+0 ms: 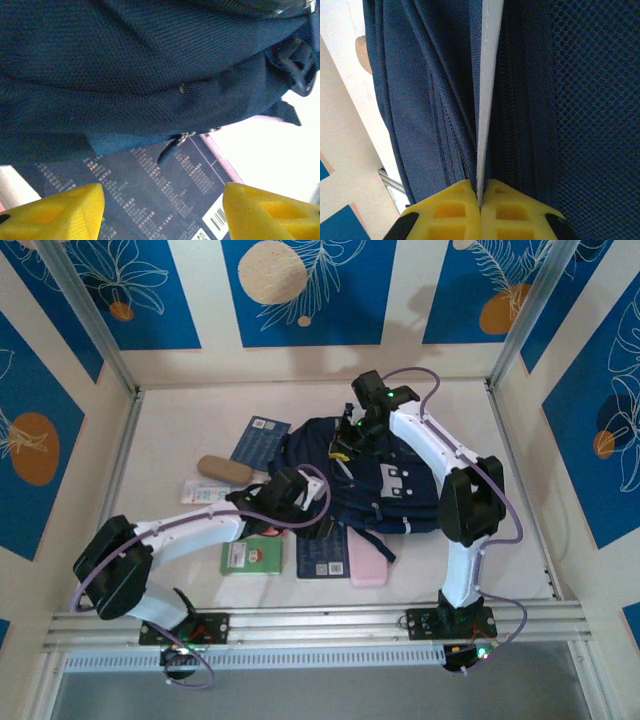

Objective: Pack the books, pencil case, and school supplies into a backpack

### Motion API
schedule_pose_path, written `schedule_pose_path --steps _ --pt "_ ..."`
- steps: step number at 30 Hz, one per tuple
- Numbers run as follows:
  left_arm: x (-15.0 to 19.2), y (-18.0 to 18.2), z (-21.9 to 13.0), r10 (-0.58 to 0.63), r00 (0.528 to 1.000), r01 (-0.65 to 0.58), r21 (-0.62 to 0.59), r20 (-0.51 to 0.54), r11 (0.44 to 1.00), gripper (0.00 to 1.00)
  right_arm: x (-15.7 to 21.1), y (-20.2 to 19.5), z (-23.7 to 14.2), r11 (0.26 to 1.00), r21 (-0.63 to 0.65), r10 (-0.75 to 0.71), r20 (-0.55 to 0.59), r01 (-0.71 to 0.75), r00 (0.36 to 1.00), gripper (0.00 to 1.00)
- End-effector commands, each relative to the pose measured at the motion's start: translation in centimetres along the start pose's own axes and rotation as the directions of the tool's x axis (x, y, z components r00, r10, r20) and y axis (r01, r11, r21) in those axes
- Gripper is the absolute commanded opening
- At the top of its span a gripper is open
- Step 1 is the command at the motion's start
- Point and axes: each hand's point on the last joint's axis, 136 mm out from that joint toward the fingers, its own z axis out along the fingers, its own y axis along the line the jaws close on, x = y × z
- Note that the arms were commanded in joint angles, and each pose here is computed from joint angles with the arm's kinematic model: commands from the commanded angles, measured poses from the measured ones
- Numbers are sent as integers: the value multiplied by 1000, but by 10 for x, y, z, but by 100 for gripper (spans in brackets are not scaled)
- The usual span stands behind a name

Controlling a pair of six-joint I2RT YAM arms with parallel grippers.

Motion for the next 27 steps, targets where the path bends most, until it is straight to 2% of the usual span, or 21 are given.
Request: schedule_pose_path --steps 1,5,11,20,27 --pt "-7 -5 9 85 995 -86 23 56 996 63 12 24 -15 996 -86 15 -51 -20 999 0" --pt "-1 -10 19 123 991 -126 69 57 990 58 16 24 -15 996 -90 20 -67 -26 998 0" --pt "3 -12 32 100 994 -104 101 47 989 58 18 24 -12 994 -97 34 -83 -42 996 0" --pt "-9 -17 45 106 992 -113 118 63 987 58 25 25 -7 994 -100 38 -110 -49 993 0" --pt "-10 -26 37 100 990 -116 173 103 978 57 24 19 -9 991 -112 66 -111 -78 992 0"
